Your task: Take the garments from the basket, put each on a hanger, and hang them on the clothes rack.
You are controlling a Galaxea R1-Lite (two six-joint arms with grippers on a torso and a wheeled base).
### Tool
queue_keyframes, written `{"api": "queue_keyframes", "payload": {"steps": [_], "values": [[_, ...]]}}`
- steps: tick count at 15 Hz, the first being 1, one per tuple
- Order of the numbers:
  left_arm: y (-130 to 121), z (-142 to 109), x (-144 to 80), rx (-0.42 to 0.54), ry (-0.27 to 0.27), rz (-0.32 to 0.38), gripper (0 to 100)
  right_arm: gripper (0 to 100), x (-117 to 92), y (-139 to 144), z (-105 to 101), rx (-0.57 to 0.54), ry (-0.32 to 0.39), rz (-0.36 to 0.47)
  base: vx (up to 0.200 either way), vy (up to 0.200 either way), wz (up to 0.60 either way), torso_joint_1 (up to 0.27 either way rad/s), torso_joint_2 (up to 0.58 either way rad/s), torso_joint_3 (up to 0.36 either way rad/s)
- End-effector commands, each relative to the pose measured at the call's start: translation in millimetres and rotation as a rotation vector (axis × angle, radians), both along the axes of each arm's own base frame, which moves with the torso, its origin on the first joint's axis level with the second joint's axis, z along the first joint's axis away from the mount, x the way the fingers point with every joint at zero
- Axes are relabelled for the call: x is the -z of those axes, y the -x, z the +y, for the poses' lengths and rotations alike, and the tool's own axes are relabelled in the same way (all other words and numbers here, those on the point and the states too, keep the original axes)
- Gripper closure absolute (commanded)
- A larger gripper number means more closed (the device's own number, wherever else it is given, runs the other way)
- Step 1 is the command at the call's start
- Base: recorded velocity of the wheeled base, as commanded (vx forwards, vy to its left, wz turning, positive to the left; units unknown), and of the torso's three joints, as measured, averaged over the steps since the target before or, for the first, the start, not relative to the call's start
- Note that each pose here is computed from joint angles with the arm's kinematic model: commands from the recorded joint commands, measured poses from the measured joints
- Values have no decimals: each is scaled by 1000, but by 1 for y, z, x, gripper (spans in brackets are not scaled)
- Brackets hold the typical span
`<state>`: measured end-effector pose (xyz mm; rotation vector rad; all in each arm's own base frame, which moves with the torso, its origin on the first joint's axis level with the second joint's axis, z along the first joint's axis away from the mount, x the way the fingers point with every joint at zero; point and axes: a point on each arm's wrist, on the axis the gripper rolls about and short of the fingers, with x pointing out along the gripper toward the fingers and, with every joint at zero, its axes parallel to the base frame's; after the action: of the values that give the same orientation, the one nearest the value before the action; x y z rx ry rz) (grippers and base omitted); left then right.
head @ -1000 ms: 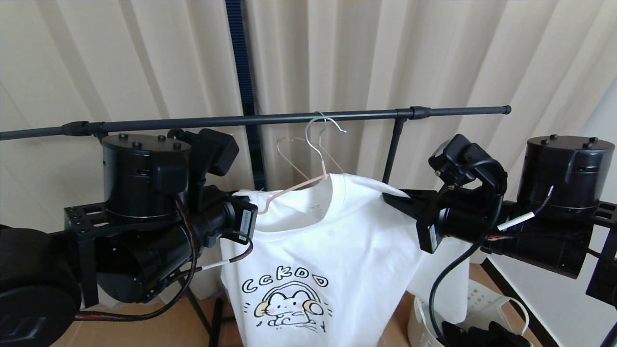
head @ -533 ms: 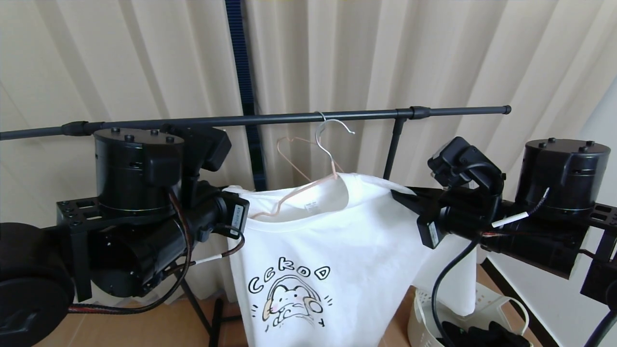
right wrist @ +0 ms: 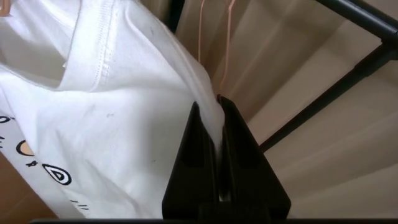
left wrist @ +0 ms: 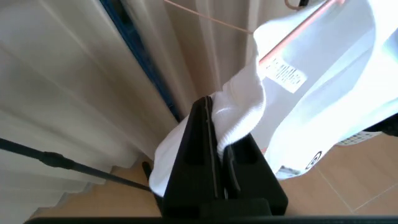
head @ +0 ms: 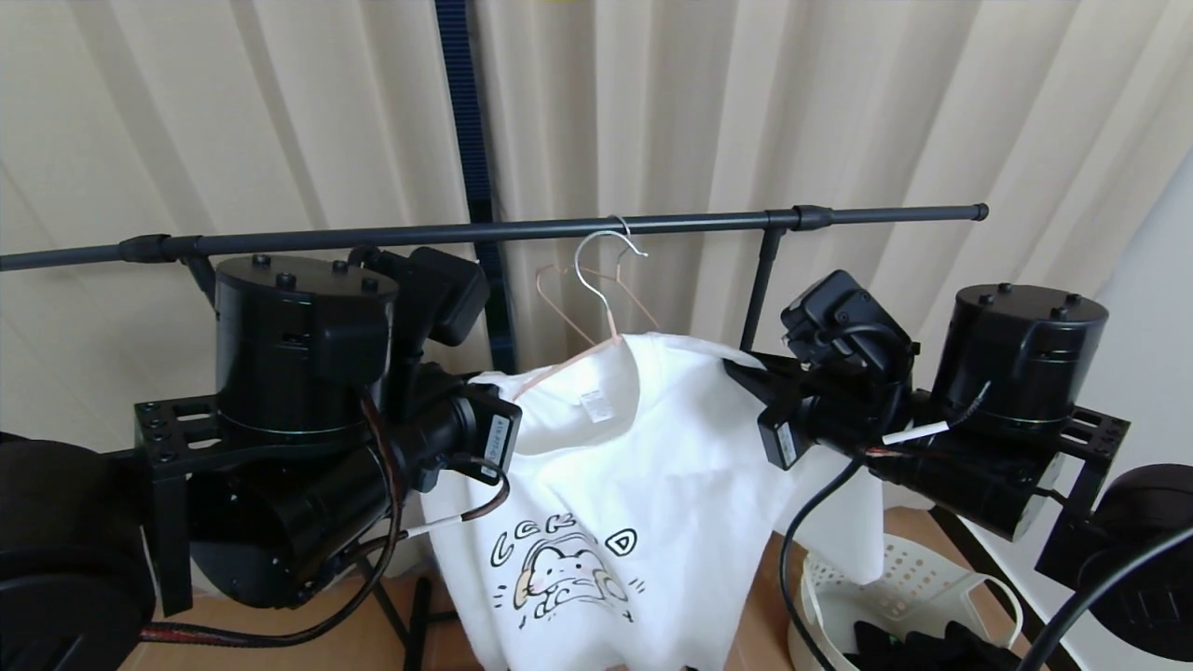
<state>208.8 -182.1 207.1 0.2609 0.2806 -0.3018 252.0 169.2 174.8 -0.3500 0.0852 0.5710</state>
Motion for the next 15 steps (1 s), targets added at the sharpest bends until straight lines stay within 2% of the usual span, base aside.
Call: {"api": "queue_keyframes", "payload": {"steps": [1, 3, 5, 7, 12, 15], "values": [[0, -4, -3, 11, 14, -7, 100, 100, 9, -2, 5, -11, 15, 23, 0, 0, 0, 0, 0, 0], [-4, -1, 1, -15, -10, 8, 100, 100, 11, -2, 3, -1, 26, 29, 0, 0, 0, 0, 0, 0], [-18, 18, 2, -101, -12, 10, 100, 100, -7, 2, -15, 40, 0, -14, 0, 0, 0, 0, 0, 0], [-23, 27, 2, -137, -14, 11, 100, 100, -15, 2, -24, 66, -14, -40, 0, 0, 0, 0, 0, 0], [-14, 23, 15, -89, -96, 40, 100, 100, -19, -1, -25, 170, 14, -87, 0, 0, 0, 0, 0, 0], [-4, 12, 8, -36, -79, 18, 100, 100, -10, -9, -14, 204, 7, -147, 0, 0, 0, 0, 0, 0]]}}
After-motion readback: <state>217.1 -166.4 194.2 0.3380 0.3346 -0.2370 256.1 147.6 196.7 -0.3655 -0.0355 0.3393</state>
